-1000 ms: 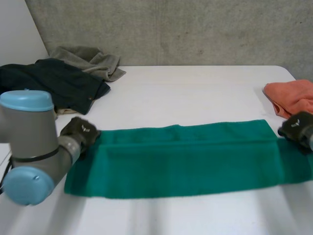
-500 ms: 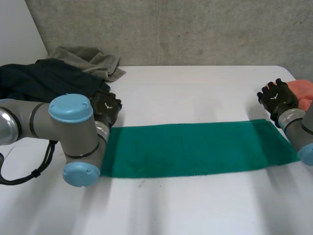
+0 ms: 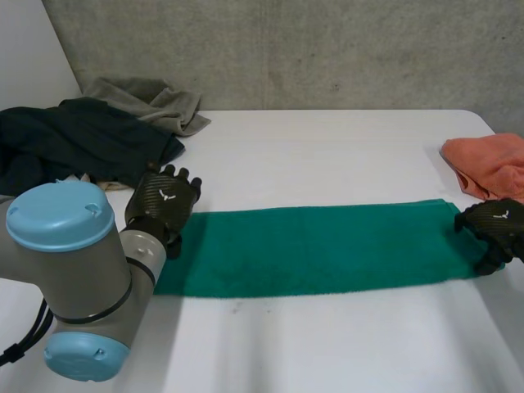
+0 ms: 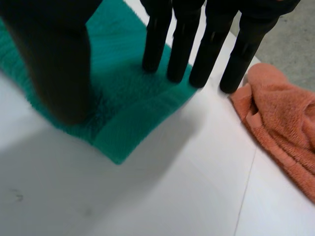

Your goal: Fold the laundry.

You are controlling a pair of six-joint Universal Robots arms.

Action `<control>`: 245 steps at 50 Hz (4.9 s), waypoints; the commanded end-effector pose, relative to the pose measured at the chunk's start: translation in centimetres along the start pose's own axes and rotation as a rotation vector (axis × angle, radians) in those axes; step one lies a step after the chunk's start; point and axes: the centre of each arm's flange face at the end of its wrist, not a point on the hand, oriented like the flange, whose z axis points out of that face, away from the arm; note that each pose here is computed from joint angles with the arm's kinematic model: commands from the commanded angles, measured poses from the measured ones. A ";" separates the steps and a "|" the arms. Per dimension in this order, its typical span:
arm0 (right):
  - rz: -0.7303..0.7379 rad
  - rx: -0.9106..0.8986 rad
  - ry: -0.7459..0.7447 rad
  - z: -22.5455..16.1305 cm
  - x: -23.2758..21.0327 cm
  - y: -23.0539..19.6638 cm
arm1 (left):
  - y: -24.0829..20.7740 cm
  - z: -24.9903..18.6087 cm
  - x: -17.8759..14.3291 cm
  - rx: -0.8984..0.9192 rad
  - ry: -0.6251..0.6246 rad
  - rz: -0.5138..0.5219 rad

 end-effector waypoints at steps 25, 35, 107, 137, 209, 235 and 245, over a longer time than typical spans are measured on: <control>-0.239 0.155 0.307 -0.7 2.7 -5.6 | -0.9 -1.9 -1.1 0.027 -0.021 -0.006; -0.339 0.621 -0.176 -5.8 -16.7 -14.9 | -1.2 -3.1 -1.8 0.042 -0.036 -0.011; 0.024 0.137 -0.198 -6.0 -11.5 -4.9 | -2.4 -5.0 -0.8 0.102 0.012 -0.032; 0.022 0.175 -0.058 -4.9 -7.8 -4.8 | -2.7 -5.1 -0.5 0.117 0.042 -0.100; 0.113 0.285 -0.417 -3.9 -22.3 -12.7 | -4.6 -4.9 -1.3 0.190 0.029 -0.148; 0.058 0.472 -0.404 -8.8 -21.8 -15.8 | -6.3 -4.2 -2.3 0.245 0.006 -0.211; 0.406 0.171 -0.410 -4.8 -18.1 -13.3 | -6.6 -2.3 3.2 0.228 0.242 -0.422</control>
